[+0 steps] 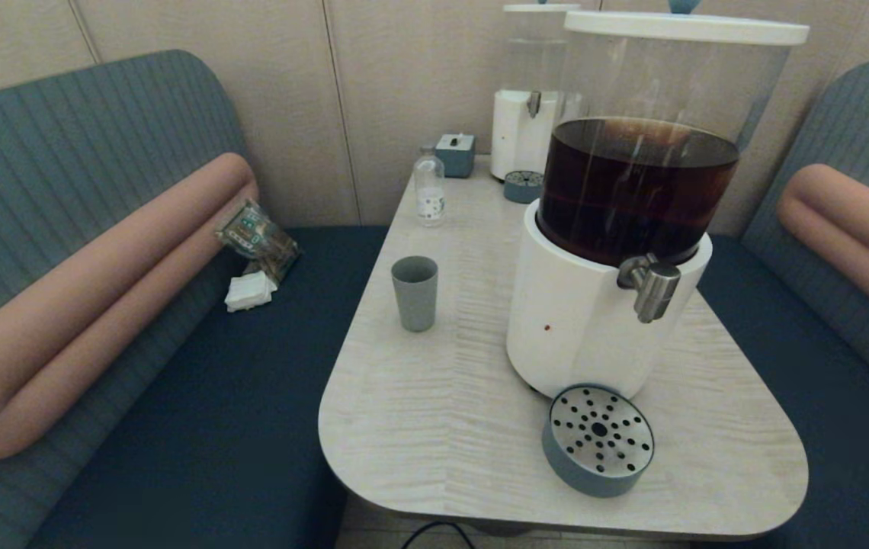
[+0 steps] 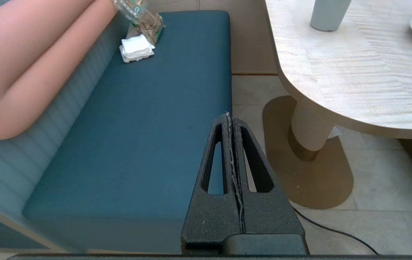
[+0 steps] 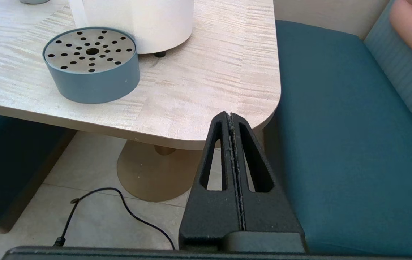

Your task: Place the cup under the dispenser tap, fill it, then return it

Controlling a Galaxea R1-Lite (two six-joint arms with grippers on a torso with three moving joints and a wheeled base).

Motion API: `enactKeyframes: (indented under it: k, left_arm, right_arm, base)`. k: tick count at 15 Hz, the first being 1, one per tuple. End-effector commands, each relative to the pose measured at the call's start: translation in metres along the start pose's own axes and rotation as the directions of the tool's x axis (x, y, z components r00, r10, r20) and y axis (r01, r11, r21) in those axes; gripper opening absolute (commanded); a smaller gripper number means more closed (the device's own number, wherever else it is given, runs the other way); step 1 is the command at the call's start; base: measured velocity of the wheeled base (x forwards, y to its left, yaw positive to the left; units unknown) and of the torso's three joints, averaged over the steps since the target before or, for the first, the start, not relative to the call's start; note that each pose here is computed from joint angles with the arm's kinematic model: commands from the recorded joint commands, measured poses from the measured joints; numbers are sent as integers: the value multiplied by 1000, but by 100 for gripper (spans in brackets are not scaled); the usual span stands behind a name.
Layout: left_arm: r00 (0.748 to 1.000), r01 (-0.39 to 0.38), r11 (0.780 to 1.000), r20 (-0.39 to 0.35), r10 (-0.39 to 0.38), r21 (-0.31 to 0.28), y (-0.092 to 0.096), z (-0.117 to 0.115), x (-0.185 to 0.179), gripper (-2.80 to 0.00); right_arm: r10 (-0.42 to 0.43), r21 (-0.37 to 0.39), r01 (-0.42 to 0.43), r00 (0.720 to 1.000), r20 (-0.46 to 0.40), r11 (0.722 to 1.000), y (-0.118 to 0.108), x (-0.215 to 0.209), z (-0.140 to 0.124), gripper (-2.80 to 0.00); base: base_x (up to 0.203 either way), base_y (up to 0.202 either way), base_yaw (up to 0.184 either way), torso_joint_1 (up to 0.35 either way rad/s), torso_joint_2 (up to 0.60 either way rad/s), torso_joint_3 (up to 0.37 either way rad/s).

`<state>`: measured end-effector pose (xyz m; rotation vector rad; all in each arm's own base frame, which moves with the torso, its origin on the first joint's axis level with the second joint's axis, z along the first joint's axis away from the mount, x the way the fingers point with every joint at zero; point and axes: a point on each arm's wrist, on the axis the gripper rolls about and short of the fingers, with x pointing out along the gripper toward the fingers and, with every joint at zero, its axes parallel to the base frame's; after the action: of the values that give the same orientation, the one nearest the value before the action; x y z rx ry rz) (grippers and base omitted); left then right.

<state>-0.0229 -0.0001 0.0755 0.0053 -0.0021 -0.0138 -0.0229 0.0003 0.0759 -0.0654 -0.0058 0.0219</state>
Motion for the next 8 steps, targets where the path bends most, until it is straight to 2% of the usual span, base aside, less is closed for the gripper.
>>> enactKeyframes:
  k: [1,8]
  left_arm:
    - [1000,0,1000,-2,0,1,0,0,0,-280]
    - [1000,0,1000,-4,0,-7,0,0,0,-280]
  right_arm:
    - [1,-1,-1,1000,2,1000,0,0,0,-280]
    - [1,-1,-1,1000,1,1000,0,0,0,-280]
  base:
    - [0,0,0,0,0,0]
    - [0,0,0,0,0,0]
